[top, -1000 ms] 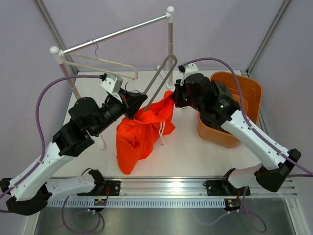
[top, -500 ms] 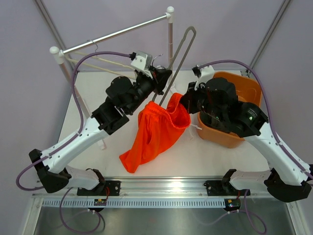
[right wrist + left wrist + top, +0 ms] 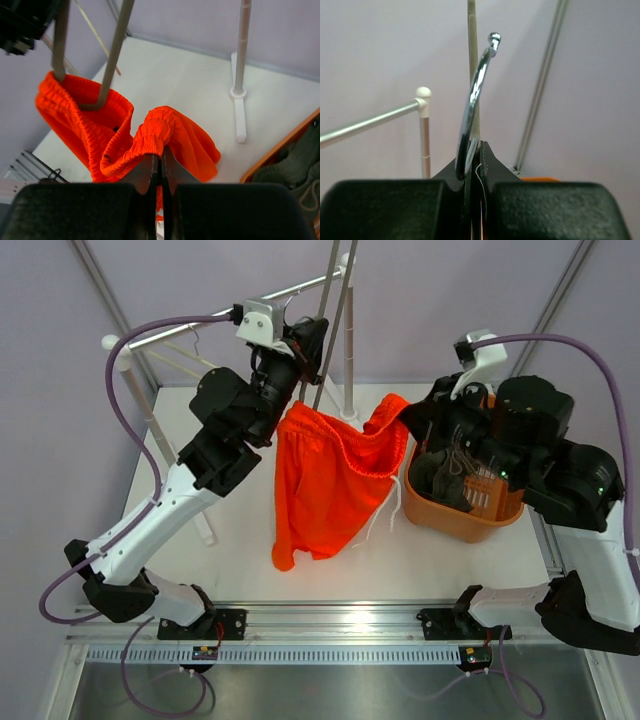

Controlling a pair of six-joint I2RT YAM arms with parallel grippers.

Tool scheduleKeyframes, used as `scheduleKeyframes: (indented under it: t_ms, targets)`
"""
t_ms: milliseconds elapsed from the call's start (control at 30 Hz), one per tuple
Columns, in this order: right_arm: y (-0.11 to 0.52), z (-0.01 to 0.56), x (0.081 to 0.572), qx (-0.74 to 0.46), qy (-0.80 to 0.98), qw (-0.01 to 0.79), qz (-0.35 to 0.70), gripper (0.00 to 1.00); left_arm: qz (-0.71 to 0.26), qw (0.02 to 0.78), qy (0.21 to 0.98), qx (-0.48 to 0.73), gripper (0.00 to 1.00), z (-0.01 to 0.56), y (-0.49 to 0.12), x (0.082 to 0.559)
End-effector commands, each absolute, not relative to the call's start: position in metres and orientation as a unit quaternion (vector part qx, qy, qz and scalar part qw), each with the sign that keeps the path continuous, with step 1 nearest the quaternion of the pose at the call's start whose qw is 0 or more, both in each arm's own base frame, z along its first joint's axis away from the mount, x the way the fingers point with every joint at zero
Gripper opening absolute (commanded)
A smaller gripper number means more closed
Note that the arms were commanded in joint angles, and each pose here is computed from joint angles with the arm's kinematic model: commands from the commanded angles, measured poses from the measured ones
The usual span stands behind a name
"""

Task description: Remove the shorts from the hanger

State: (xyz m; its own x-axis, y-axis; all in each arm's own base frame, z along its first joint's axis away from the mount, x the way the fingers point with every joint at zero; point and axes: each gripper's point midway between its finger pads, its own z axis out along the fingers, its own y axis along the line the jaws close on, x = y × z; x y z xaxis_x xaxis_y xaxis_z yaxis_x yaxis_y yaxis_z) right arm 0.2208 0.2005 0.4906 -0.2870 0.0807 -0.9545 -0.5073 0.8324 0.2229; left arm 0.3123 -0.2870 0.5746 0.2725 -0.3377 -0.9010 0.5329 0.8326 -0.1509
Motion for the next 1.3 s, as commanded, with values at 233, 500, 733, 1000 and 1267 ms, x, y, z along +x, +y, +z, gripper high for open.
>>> scheduleKeyframes:
  t_ms: [233,500,733,1000,1267]
  targets:
    - [0.233,0.489,0.217,-0.204,0.762,0.547,0.281,0.00,-0.402,0.804,0.428,0.091,0.00,0.628,-0.285,0.313]
    - [0.214,0.509,0.239,-0.153,0.750,0.600,0.235,0.00,-0.371,0.808,0.452,0.072,0.00,0.623,-0.258,0.306]
    - [0.154,0.582,0.293,-0.018,0.685,0.724,0.078,0.00,-0.355,0.783,0.501,0.101,0.00,0.568,-0.239,0.278]
    - [0.028,0.693,0.265,0.203,0.522,0.828,-0.017,0.00,-0.339,0.750,0.560,0.093,0.00,0.498,-0.225,0.258]
    - [-0.046,0.730,0.223,0.287,0.439,0.846,-0.101,0.00,-0.310,0.721,0.611,0.108,0.00,0.445,-0.223,0.256]
